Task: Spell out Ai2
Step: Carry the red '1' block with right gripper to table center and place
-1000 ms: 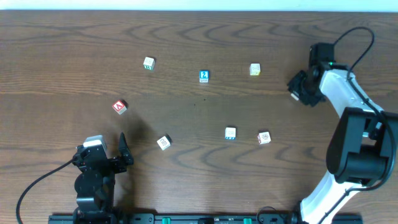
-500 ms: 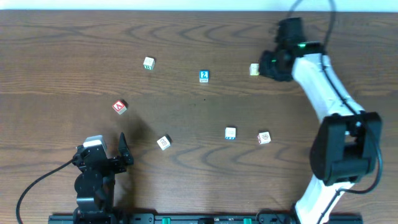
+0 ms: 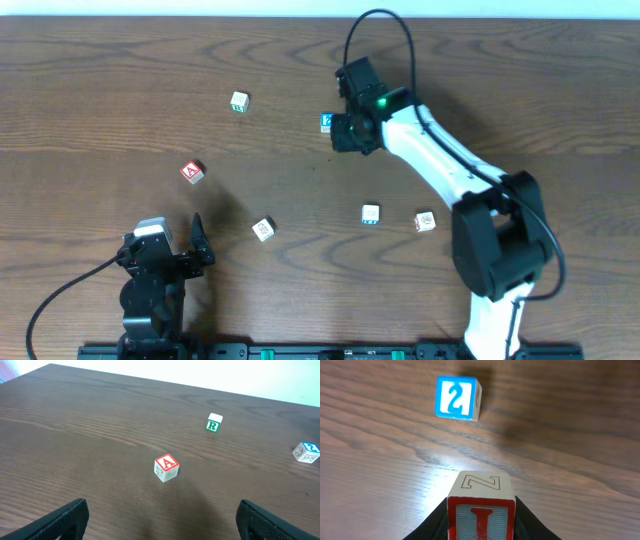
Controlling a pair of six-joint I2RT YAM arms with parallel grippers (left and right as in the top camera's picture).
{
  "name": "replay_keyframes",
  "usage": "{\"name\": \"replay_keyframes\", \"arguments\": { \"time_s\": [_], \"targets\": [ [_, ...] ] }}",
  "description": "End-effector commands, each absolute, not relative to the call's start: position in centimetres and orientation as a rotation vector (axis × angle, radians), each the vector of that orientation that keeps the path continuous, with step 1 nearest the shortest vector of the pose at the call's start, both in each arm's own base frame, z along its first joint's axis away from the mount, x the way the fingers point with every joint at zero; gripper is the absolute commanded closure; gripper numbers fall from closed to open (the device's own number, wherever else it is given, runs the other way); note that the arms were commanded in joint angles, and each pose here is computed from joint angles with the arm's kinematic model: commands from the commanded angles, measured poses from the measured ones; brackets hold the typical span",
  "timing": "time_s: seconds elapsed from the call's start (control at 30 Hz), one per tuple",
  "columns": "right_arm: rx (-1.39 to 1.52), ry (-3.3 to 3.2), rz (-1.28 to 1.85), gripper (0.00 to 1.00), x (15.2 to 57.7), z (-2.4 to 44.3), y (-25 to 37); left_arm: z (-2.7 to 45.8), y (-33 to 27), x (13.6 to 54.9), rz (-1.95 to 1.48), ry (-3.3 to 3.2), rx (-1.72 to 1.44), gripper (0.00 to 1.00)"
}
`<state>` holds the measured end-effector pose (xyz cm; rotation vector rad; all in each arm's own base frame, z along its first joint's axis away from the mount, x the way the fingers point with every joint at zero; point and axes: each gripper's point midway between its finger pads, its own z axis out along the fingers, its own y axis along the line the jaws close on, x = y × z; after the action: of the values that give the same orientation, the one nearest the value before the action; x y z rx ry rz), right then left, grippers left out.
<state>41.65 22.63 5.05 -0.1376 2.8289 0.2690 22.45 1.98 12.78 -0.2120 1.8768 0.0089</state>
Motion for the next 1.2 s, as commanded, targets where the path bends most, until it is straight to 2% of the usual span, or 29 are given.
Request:
{"name": "replay_keyframes", "arguments": {
  "time_s": [0.0,0.23,0.53,1.17],
  "targets": [
    [-0.202,2.835,0.252,0.68,41.5,3.6,24.0,11.7,2.1,22.4,0.018,1.899,-0.215,0.05],
    [-0.281,2.796,0.254,0.68,41.2,2.7,26.8,11.7,2.1,22.4,0.018,1.899,-0.215,0.05],
    [-0.299,2.815,0.151,0.68,40.7,2.3,25.6,11.7,2.1,22.4,0.018,1.899,-0.215,0.05],
    [-0.184,2.844,0.175,0.67,40.4,2.2,25.6,11.7,2.1,22.4,0.018,1.899,-0.215,0.05]
  ]
}}
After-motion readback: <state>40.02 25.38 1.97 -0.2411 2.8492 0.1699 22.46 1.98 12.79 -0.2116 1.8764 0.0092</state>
